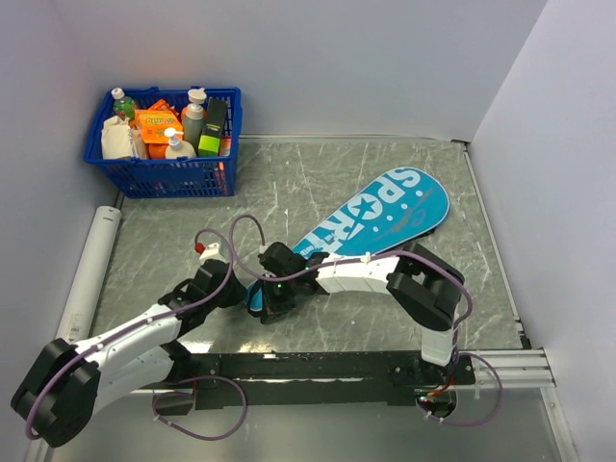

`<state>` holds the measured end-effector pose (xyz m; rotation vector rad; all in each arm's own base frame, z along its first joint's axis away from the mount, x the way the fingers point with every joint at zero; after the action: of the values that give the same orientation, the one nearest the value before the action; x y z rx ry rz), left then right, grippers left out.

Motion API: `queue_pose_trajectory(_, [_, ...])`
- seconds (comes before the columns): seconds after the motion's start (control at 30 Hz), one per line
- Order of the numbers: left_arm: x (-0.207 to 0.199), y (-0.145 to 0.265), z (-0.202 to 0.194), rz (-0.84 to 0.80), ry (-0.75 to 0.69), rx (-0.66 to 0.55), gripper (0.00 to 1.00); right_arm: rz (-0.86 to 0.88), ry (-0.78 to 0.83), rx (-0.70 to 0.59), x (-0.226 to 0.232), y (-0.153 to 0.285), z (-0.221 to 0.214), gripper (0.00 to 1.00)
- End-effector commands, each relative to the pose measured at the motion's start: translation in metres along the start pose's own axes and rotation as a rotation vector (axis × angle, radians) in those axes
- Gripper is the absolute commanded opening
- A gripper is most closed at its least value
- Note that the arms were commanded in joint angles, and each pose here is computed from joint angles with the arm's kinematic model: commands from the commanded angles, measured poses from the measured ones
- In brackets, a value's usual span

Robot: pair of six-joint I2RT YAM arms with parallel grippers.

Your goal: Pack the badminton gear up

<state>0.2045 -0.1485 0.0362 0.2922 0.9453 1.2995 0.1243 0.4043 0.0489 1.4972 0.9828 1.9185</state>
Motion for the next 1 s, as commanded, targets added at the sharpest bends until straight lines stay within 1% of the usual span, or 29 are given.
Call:
queue_pose_trajectory(0.0, [-0.029,0.008,-0.008,-0.150,-0.002,0.047,0.01,0.276,0.053,-0.069,0.084,0.008,0.020,0.00])
queue_pose_trajectory(0.13, [-0.031,0.008,-0.010,-0.163,-0.009,0.055,0.01,0.310,0.047,-0.077,0.101,0.013,0.016,0.00])
queue_pose_trajectory(0.23, [-0.031,0.008,-0.010,-0.167,-0.008,0.054,0.01,0.308,0.002,-0.083,0.107,0.012,0.016,0.00])
queue_pose_trajectory(0.43, [-0.033,0.012,-0.007,-0.184,-0.006,0.031,0.01,0.269,-0.049,-0.114,0.102,0.002,0.020,0.00])
queue_pose_trajectory(0.6, [-0.034,0.013,-0.008,-0.191,-0.009,0.032,0.01,0.258,-0.054,-0.117,0.100,-0.003,0.021,0.00])
queue_pose_trajectory(0.63, [-0.034,0.013,-0.007,-0.190,-0.008,0.029,0.01,0.256,-0.050,-0.115,0.099,-0.003,0.021,0.02])
queue_pose_trajectory(0.67, [-0.033,0.013,-0.007,-0.186,-0.006,0.031,0.01,0.262,-0.046,-0.113,0.100,-0.001,0.021,0.10])
queue_pose_trajectory(0.73, [-0.034,0.014,-0.005,-0.188,-0.006,0.025,0.01,0.251,-0.017,-0.139,0.100,0.010,0.023,0.19])
queue_pose_trajectory(0.77, [-0.033,0.014,-0.007,-0.184,-0.005,0.028,0.01,0.235,-0.007,-0.156,0.098,0.016,0.025,0.26])
queue_pose_trajectory(0.8, [-0.033,0.014,-0.006,-0.183,-0.004,0.025,0.01,0.223,0.003,-0.180,0.099,0.023,0.029,0.30])
queue_pose_trajectory(0.83, [-0.034,0.015,-0.004,-0.186,-0.004,0.019,0.01,0.203,0.032,-0.204,0.097,0.037,0.030,0.35])
queue_pose_trajectory(0.87, [-0.034,0.015,-0.003,-0.183,-0.003,0.019,0.01,0.197,0.047,-0.217,0.098,0.045,0.031,0.44])
queue_pose_trajectory(0.9, [-0.035,0.016,-0.002,-0.185,-0.006,0.014,0.02,0.185,0.056,-0.229,0.096,0.053,0.033,0.49])
queue_pose_trajectory(0.93, [-0.036,0.017,0.000,-0.187,-0.005,0.012,0.02,0.190,0.086,-0.260,0.100,0.070,0.035,0.53])
queue_pose_trajectory(0.97, [-0.038,0.019,0.004,-0.187,-0.008,0.003,0.03,0.147,0.085,-0.282,0.091,0.077,0.036,0.69])
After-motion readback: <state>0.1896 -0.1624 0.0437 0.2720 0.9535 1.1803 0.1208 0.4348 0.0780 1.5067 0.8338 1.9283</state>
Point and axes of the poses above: each gripper's point midway between its finger pads, its own y axis back along the fingers, its own x axis along the line the jaws close on, z = x × y, the point moved 1 cm from there along y, back along the fingers, and after that the axes turned 3 degrees about -y, right-handed, at the moved point
